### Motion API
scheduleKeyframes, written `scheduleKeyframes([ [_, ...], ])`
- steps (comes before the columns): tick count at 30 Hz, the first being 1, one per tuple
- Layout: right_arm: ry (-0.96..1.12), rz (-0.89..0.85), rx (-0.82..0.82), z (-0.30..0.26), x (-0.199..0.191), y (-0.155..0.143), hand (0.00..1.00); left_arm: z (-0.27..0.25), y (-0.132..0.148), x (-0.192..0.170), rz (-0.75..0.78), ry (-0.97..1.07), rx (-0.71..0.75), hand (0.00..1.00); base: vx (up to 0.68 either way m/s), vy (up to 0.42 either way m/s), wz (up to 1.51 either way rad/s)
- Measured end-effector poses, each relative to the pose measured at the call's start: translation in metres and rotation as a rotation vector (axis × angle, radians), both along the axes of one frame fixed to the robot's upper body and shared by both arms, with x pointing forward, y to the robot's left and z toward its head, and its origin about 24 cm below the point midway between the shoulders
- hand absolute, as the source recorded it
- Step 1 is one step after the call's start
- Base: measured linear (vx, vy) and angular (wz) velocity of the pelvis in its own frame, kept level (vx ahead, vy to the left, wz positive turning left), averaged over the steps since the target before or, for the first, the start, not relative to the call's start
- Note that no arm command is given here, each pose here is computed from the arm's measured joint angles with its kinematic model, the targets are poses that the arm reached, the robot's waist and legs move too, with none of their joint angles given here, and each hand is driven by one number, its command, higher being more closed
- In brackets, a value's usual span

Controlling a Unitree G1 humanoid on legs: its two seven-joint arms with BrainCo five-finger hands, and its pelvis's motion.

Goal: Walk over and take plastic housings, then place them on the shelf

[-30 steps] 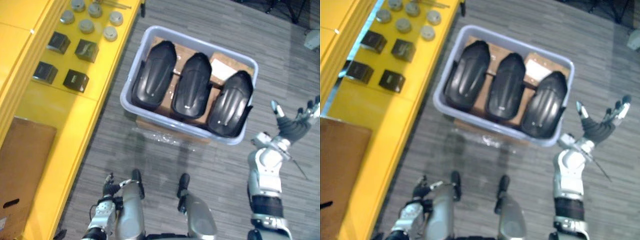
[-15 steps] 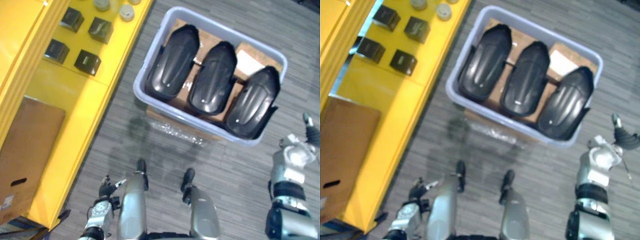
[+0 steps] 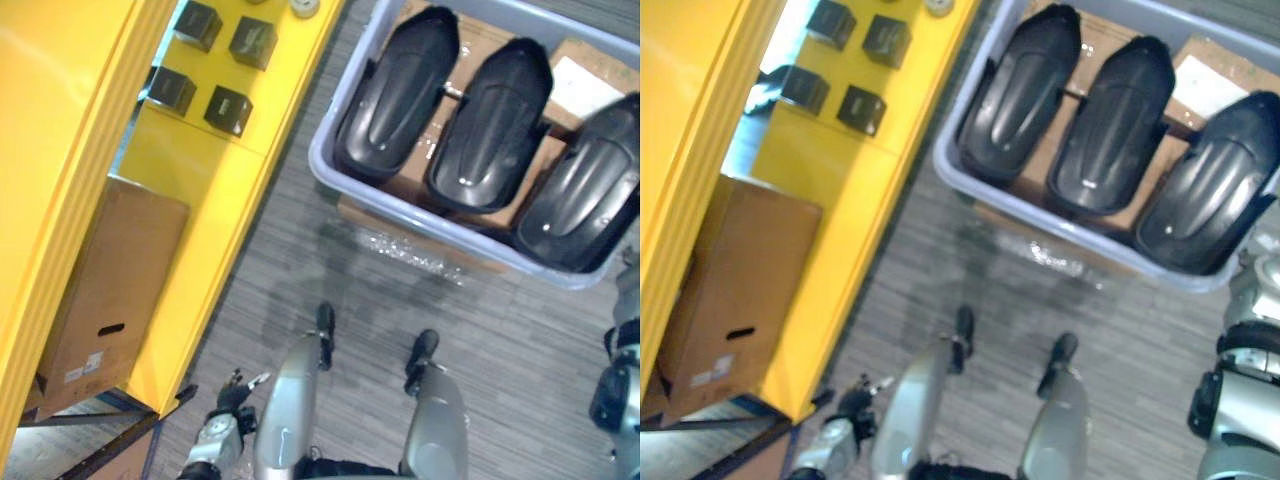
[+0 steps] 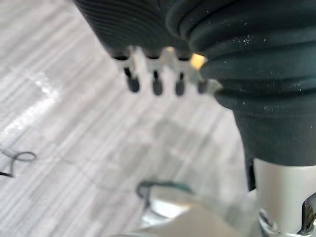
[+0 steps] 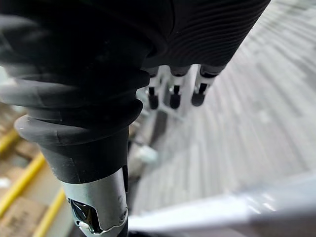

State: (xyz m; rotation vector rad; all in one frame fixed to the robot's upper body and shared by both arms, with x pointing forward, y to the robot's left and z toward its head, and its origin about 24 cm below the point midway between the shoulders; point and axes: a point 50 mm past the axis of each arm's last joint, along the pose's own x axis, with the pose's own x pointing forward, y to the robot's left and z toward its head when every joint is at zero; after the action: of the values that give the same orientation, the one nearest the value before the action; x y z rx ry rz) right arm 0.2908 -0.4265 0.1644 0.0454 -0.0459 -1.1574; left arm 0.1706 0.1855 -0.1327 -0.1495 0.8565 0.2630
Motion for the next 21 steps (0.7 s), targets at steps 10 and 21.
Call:
scheduleKeyframes([
  [10,0.105,0.15,-0.108,0.016,0.014,0.007,0.0,-0.003,-0.004,-0.005,0.005,0.006,-0.051,0.0,-0.01,-0.015,0.07],
  [21,0.213,0.165,-0.003,0.017,0.014,0.0,1.0,-0.002,-0.007,-0.004,-0.01,-0.007,-0.081,0.0,0.0,0.0,0.05],
])
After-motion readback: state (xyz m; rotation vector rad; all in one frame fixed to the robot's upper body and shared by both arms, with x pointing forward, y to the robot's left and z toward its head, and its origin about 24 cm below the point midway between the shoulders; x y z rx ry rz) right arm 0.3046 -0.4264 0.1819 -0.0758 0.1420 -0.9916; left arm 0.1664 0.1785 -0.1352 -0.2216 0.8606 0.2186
